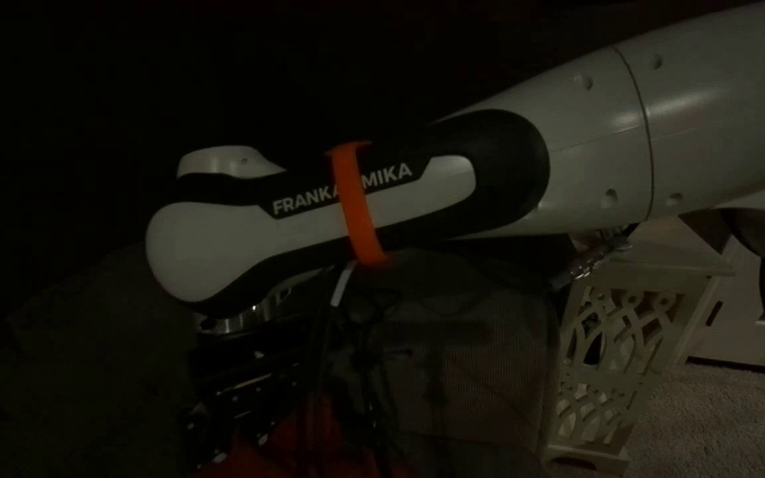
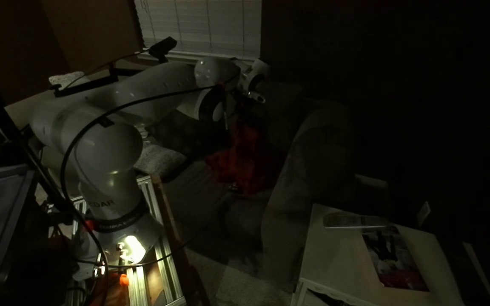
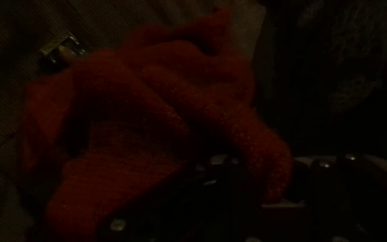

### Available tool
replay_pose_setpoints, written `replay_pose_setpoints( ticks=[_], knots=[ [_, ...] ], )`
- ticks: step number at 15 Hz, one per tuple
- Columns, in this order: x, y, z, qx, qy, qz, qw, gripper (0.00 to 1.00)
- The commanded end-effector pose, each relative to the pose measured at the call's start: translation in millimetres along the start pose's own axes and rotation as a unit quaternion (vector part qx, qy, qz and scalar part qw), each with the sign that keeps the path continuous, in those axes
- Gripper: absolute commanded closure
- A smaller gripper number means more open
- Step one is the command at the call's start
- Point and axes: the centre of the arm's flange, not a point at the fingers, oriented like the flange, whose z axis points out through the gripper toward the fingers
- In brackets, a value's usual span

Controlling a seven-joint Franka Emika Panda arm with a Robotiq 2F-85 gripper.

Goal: Pick up the cloth and put it on the sofa

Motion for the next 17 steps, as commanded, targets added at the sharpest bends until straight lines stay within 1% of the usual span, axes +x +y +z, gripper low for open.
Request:
replay_pose_setpoints(
  ticks=[1, 2, 3, 5, 7, 8, 9, 11, 13, 14, 15, 16, 17],
  knots=[
    [28.9, -54.8, 7.4, 0.028, -0.024, -0.092, 0.9950, 0.99],
    [26.8, -57.4, 8.6, 0.031, -0.030, -0.118, 0.9921, 0.70],
    [27.2, -57.1, 7.6, 0.032, -0.030, -0.135, 0.9899, 0.69],
    [32.9, -44.8, -0.6, 0.034, -0.026, -0.139, 0.9894, 0.56],
    [41.3, -24.9, -8.5, 0.025, -0.010, -0.124, 0.9920, 0.42],
    [46.1, -9.4, -14.5, 0.019, -0.002, -0.110, 0.9938, 0.34],
    [50.9, 4.4, -20.4, 0.016, 0.004, -0.095, 0.9953, 0.28],
    [61.6, 39.3, -32.3, -0.005, 0.015, -0.053, 0.9985, 0.14],
    [66.8, 74.4, -43.9, -0.044, 0.018, -0.021, 0.9986, 0.00],
    [67.7, 88.3, -49.5, -0.054, 0.015, -0.017, 0.9983, 0.00],
    [68.0, 102.6, -56.3, -0.058, 0.022, -0.014, 0.9980, 0.00],
    [69.0, 111.5, -61.5, -0.051, 0.024, -0.011, 0.9983, 0.00],
    [57.2, 111.8, -48.7, -0.040, 0.026, -0.021, 0.9987, 0.00]
  ],
)
